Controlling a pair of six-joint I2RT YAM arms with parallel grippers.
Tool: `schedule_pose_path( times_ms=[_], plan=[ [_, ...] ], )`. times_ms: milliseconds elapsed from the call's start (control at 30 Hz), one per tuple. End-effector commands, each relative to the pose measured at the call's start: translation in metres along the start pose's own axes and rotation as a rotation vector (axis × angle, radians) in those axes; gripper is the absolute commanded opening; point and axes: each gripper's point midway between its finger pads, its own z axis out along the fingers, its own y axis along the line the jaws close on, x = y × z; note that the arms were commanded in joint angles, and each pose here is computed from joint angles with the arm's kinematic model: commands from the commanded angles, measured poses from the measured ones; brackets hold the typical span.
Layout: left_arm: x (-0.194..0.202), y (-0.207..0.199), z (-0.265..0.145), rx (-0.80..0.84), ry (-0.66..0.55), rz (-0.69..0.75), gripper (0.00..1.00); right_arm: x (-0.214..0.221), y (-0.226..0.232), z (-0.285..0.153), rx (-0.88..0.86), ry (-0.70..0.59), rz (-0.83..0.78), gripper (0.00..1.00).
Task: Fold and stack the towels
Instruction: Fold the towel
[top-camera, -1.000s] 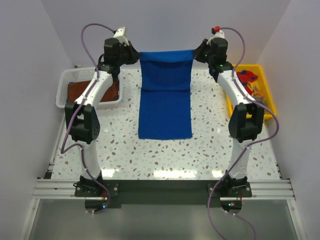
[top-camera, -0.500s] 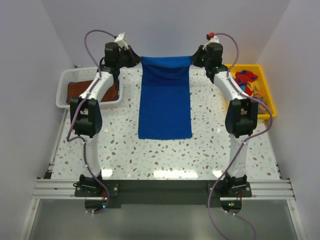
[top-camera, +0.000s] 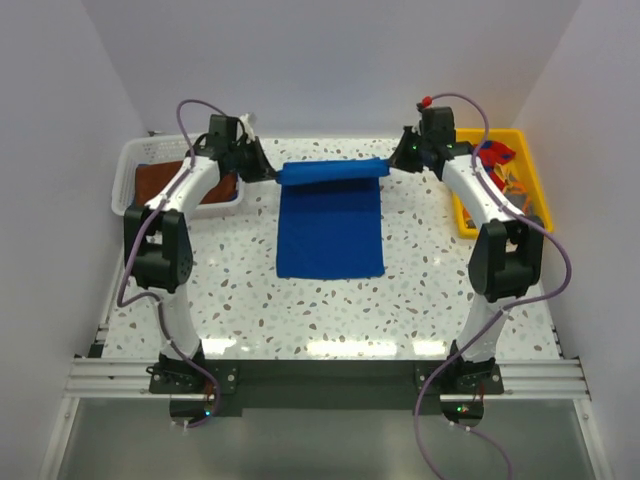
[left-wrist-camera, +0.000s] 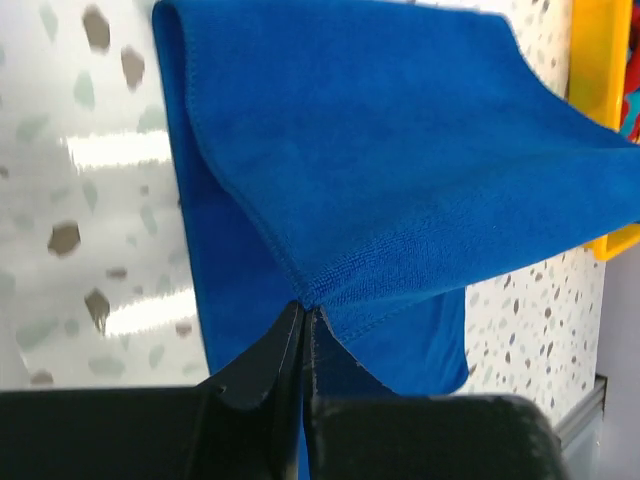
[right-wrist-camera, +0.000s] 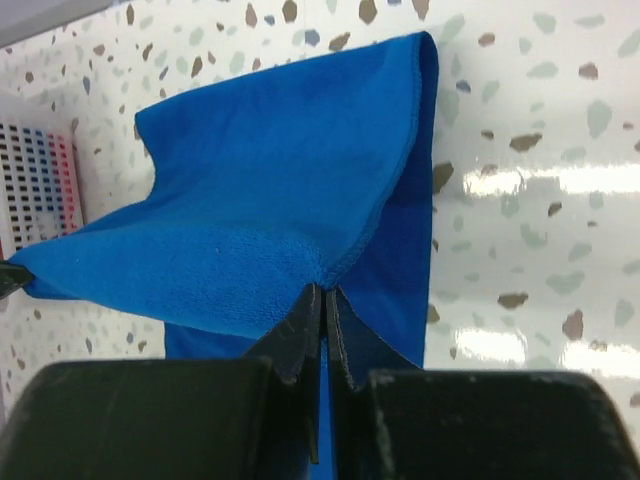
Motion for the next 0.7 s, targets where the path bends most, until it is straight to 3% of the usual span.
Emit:
schedule_pose_path(
  times_ms=[0, 300, 467, 667],
  plan=[
    [0.018, -0.003, -0.037, -0.034, 0.027, -0.022, 0.0, 0.016, 0.004, -0.033, 0.004, 0.062, 0.034, 0.0],
    [0.048, 0.003, -0.065, -0.069, 0.037, -0.014, 0.0, 0.051, -0.004, -0.066, 0.019, 0.109, 0.052, 0.0],
    [0.065, 0.008, -0.067, -0.073, 0.065, -0.029, 0.0, 0.078, -0.01, -0.063, 0.018, 0.162, 0.064, 0.0],
    [0.064, -0.003, -0.084, -0.08, 0.073, -0.018, 0.0, 0.072, -0.003, -0.074, 0.009, 0.162, 0.051, 0.0]
  ],
)
